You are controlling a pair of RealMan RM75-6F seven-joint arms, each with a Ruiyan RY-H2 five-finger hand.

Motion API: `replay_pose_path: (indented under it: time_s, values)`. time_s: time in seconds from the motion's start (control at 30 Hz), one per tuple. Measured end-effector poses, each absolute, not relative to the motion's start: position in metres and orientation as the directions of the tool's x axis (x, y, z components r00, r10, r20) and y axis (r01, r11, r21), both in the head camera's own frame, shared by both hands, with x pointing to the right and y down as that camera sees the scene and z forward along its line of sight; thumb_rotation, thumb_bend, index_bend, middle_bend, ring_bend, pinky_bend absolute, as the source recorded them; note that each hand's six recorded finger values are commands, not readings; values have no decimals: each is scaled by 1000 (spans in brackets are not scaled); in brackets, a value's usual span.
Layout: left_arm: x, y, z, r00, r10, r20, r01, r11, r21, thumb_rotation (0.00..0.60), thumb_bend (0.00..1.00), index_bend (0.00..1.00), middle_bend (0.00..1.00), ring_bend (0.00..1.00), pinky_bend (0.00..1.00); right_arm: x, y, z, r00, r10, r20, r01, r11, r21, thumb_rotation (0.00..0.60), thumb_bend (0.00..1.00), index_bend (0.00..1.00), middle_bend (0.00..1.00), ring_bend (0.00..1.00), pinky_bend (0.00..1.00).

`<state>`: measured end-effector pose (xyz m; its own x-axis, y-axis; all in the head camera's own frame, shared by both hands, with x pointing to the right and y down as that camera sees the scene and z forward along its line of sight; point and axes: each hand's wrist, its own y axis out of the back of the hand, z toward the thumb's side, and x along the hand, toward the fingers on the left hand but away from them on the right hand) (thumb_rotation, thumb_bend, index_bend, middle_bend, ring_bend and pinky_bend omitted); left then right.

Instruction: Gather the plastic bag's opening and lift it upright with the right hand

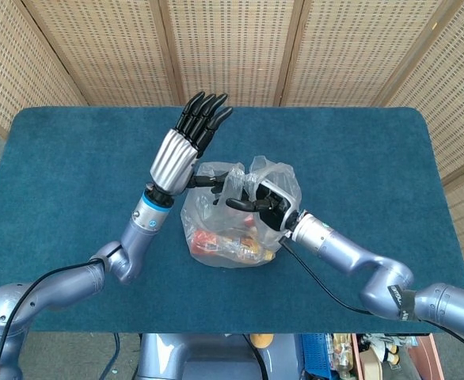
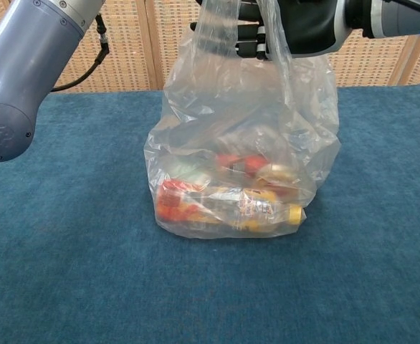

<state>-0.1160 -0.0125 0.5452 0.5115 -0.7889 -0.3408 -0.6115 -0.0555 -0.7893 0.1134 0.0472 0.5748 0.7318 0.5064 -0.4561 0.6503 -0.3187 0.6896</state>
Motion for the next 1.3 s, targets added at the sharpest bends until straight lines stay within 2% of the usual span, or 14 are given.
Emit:
replay_pose_path:
  time_s: [0.4, 0.6, 0.93, 1.3]
  values:
    - [-120, -17, 545, 517, -791, -326, -590, -53, -806, 600, 145, 0, 0, 0, 0, 118, 49, 576, 741, 489, -460, 647, -336, 685, 600, 300, 428, 480, 284, 306]
    - [-122, -20, 547, 525, -792, -312, -565, -50, -823, 600, 89, 0, 0, 0, 0, 119, 48, 575, 744, 488, -456, 641, -332, 692, 600, 333, 440, 496, 301, 316]
    - [-129, -22, 549, 538, -787, -301, -533, -41, -845, 600, 83, 0, 0, 0, 1, 121, 47, 573, 749, 482, -456, 637, -333, 695, 600, 355, 456, 521, 325, 335]
    - [-164, -32, 544, 536, -784, -312, -492, 11, -871, 600, 82, 0, 0, 0, 8, 126, 43, 573, 740, 491, -460, 644, -321, 695, 600, 358, 458, 532, 343, 346]
